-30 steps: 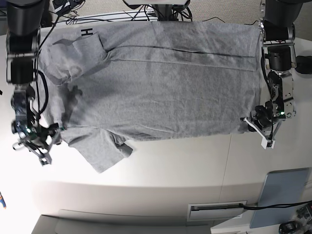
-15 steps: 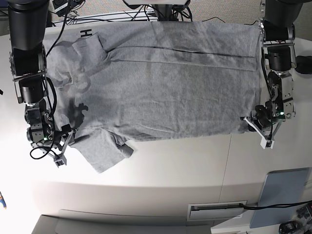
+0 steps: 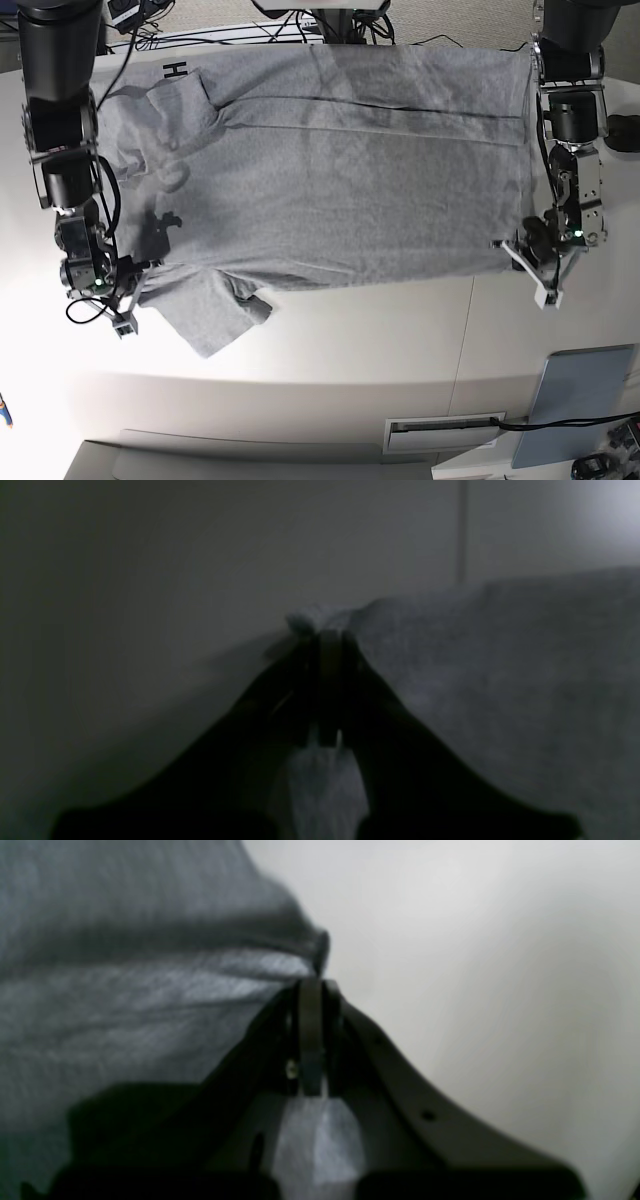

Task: Fold the T-shirt properly
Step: 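Lift the opposite edge with both grippers and fold it over the shirt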

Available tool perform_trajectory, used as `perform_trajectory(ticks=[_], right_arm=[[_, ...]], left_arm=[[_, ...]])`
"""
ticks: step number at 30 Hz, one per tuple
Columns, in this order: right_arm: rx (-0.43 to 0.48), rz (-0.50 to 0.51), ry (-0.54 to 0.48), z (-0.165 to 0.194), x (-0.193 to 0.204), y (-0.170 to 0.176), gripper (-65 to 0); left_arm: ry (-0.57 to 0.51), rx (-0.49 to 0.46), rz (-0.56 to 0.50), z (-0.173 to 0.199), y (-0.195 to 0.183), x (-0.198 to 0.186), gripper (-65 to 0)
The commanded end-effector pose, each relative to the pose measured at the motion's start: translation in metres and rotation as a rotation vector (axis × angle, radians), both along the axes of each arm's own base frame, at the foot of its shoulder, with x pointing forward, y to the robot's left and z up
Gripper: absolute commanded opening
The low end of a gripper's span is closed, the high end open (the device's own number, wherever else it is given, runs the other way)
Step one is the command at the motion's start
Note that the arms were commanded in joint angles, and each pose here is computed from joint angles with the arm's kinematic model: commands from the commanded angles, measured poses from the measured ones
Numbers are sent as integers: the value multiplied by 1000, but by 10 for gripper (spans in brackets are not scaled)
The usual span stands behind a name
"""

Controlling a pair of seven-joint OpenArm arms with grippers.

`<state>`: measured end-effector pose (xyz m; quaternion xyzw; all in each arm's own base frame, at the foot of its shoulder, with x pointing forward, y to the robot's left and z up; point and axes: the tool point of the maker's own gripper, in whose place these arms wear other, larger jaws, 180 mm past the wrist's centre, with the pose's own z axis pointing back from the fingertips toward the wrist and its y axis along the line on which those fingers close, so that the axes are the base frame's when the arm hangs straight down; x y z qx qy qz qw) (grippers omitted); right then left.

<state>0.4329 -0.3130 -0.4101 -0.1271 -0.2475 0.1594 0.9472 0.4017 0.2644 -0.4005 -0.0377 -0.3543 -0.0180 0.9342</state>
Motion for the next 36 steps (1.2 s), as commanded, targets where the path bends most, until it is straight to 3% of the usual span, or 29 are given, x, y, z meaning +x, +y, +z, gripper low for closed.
perform_trajectory(ticks=[1,6,11,21,26,36], right_arm=[[-60,-30,-18,17,2,-23,-650],[-146,-5,-133,55,0,-27,-650],[-245,6,-199,73,-16,-36,-650],[-190,-52,-313,98,-59,-39,-650],[-189,-36,-325,106,-87,-30,-650],[-309,57,-284,105,-146,-5,-650]], left_arm=[[-91,6,6,32,7,17,-650],[-133,32,-52,52,-3,3,-650],[-133,47,-45,48,-6,-17,-650],[-205,-10,-10,71,9,-60,-650],[-166,-27,1,59,15,-84,-650],[-91,-31,-27,37,11,-115,-650]])
